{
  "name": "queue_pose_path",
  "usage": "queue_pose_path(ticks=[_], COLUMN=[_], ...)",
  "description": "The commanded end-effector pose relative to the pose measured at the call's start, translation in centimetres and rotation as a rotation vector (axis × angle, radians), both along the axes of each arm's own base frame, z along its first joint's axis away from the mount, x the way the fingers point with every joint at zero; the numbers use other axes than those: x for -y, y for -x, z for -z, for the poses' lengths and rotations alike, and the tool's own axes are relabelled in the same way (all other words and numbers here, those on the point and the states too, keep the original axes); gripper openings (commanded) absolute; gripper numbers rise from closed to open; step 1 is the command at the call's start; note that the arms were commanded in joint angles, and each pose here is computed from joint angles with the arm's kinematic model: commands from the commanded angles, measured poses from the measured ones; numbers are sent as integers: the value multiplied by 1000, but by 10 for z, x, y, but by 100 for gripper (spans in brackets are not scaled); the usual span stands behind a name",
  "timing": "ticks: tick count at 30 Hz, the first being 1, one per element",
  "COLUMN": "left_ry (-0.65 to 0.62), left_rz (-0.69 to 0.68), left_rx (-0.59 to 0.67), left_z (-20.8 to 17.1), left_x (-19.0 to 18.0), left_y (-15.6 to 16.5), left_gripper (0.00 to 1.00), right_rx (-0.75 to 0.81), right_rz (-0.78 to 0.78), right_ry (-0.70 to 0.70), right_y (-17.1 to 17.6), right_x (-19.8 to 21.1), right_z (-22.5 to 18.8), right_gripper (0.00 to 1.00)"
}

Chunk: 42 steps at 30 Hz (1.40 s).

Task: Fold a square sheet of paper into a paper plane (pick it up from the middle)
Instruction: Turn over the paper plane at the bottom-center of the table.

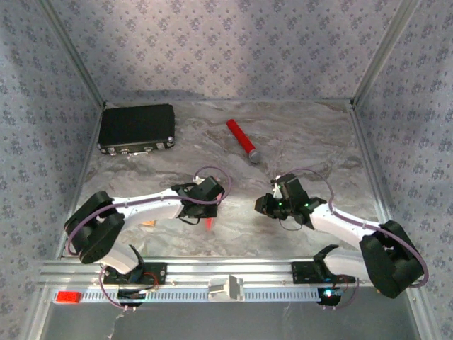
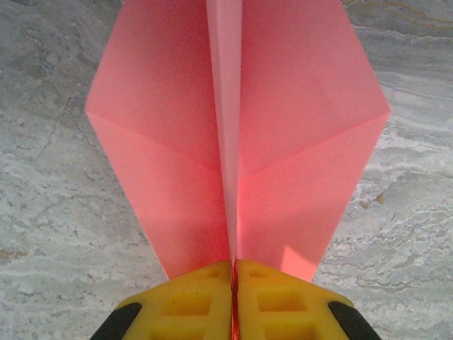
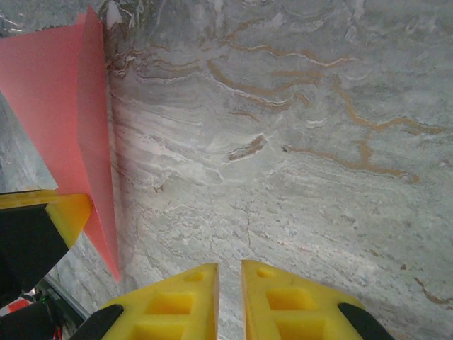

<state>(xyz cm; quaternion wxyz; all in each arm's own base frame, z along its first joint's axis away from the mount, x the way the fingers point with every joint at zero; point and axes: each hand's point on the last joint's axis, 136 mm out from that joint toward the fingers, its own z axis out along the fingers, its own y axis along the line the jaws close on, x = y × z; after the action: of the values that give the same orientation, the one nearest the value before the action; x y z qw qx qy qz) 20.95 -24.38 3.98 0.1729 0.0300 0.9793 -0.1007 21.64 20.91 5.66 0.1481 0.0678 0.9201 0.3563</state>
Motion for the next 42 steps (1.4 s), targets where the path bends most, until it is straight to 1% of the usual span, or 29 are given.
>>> queue_pose_path(ticks=[1,25,34,42], left_ry=[0,-12,-19,-47], left_rz=[13,37,42,35], left_rx=[-7,-23,-26,-37], left_z=[-2,7,11,17], left_x=[7,12,13,11], left_y=[0,3,3,5], left_gripper=[10,16,20,22], right_rx=[37,29,27,26], right_rz=[-6,-22,-19,-21], right_ry=[-3,-9,-9,-9], right_y=[-10,-7,-7,-7], right_x=[-5,-8,-8,-9], right_z=[-10,-7,-6,-6], right_gripper=[17,18,18,18])
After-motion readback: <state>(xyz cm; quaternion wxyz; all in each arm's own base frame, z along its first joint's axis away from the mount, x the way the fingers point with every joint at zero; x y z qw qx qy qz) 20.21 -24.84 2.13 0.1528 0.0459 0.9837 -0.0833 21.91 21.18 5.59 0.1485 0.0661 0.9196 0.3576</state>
